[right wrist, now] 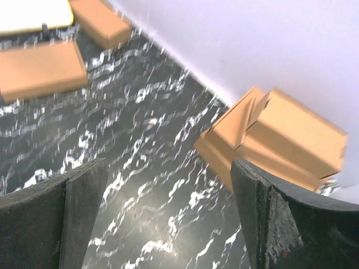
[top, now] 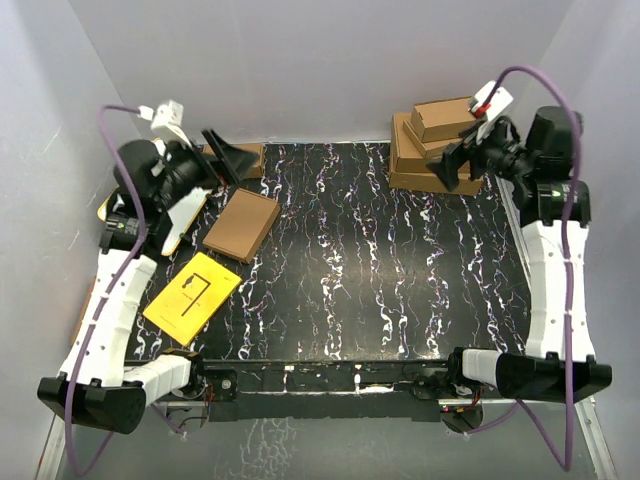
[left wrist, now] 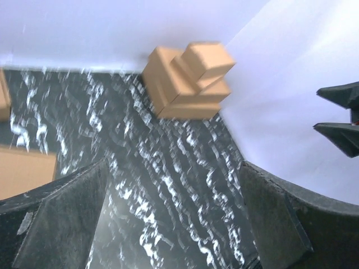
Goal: Fold the paper box
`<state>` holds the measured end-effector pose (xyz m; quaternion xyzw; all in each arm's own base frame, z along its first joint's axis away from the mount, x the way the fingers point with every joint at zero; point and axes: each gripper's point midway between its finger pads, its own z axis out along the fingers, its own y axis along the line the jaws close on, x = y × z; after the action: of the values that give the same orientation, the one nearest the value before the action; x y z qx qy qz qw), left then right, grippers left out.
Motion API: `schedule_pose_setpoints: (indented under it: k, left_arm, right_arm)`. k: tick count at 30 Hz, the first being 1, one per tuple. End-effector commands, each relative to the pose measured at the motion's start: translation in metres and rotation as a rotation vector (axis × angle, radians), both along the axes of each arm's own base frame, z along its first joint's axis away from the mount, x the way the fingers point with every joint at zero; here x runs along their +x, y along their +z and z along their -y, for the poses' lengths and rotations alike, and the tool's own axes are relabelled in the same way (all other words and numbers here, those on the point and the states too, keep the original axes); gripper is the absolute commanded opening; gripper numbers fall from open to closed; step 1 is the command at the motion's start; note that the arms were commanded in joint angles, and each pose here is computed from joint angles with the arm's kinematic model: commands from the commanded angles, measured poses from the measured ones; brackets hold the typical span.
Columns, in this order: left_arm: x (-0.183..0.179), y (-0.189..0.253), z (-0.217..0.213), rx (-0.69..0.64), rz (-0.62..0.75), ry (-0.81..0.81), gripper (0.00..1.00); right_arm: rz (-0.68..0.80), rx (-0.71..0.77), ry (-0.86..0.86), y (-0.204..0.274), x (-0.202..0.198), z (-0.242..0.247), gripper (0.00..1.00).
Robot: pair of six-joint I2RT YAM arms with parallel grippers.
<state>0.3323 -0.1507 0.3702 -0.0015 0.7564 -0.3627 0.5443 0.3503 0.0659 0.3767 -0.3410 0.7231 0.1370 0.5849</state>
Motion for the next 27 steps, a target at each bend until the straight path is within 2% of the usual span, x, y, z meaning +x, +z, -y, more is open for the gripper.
schedule_pose_setpoints:
  k: [1, 5, 11, 18, 27]
  left_arm:
    - [-0.027, 0.072, 0.005, -0.036, 0.056, -0.061, 0.97]
    - [-0.04, 0.118, -0.008, 0.006, 0.129, -0.008, 0.97]
    - [-0.059, 0.157, -0.021, -0.001, 0.219, 0.051, 0.97]
    - [-0.064, 0.155, -0.027, 0.017, 0.216, 0.076, 0.97]
    - [-0.059, 0.144, -0.024, 0.025, 0.2, 0.063, 0.97]
  right_arm:
    - [0.097, 0.14, -0.081, 0.075, -0.016, -0.002, 1.0]
    - [0.13, 0.246, -0.134, 0.115, -0.028, -0.001, 1.0]
    - [0.221, 0.258, -0.102, 0.158, -0.05, -0.001, 1.0]
    - [0.215, 0.383, -0.194, 0.183, -0.065, 0.008, 1.0]
    - [0.209, 0.386, -0.206, 0.181, -0.064, 0.013, 1.0]
